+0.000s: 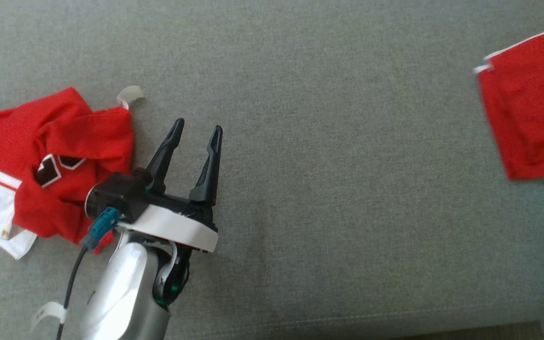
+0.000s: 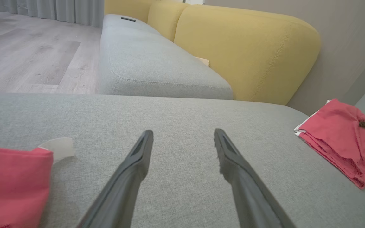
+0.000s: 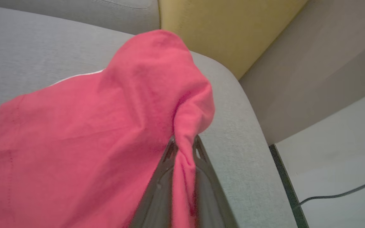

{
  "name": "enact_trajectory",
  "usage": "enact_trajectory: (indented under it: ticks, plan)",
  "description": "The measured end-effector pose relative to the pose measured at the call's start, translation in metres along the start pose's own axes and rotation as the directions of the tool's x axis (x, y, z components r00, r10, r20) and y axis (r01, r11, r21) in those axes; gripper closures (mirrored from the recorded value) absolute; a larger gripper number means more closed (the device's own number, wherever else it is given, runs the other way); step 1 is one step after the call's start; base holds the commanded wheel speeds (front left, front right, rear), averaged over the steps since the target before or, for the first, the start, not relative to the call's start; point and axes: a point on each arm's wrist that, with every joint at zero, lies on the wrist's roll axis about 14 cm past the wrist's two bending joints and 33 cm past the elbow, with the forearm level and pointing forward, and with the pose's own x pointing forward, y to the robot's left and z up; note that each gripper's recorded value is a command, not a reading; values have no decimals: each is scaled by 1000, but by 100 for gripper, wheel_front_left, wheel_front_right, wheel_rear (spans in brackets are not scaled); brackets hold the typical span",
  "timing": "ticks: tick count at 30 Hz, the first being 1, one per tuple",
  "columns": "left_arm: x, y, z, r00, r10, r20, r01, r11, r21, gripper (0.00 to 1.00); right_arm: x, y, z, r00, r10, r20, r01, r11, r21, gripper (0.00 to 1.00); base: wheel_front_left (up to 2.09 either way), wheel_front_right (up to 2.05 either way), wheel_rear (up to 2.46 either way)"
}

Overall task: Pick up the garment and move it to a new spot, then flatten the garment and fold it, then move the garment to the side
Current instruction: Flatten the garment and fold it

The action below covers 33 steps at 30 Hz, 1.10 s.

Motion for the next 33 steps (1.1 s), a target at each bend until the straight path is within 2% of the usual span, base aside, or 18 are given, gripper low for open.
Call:
enact_trajectory:
  ticks: [3,9,10,11,16,19,22,28,31,33]
  plan:
    - [2,3,-7,1000,3,-15,-3,1000,1,0,4,-18,-3,998,-54,-13,54,998,24,100,0,0,0]
    - [5,5,-8,1000,2,-17,-2,1000,-2,0,2,-31,-13,995,-99,-27,100,994,42,100,0,0,0]
    - [5,5,-8,1000,2,-17,-2,1000,0,0,2,-31,-14,994,-103,-28,104,994,45,27,0,0,0]
    - [4,5,-7,1000,1,-16,-1,1000,4,0,1,-30,-13,994,-103,-22,104,993,50,0,0,0,0]
    - [2,2,3,1000,-7,7,7,1000,15,0,-5,-25,4,993,-108,55,103,992,76,0,0,0,0]
    - [-1,-1,14,999,-11,32,10,1000,25,0,-13,-21,25,985,-110,136,96,990,103,0,0,0,0]
    - [-8,-5,27,998,-12,59,10,999,36,0,-23,-3,53,968,-86,237,54,989,140,0,0,0,0]
    - [-38,-2,44,994,42,98,-45,999,27,0,-64,55,111,880,-3,475,-116,969,220,0,0,0,0]
    - [-49,0,58,989,61,137,-66,997,35,0,-92,82,130,814,36,579,-199,955,222,0,0,0,0]
    - [-55,2,67,984,75,164,-82,996,36,0,-108,92,133,785,40,618,-244,937,250,0,0,0,0]
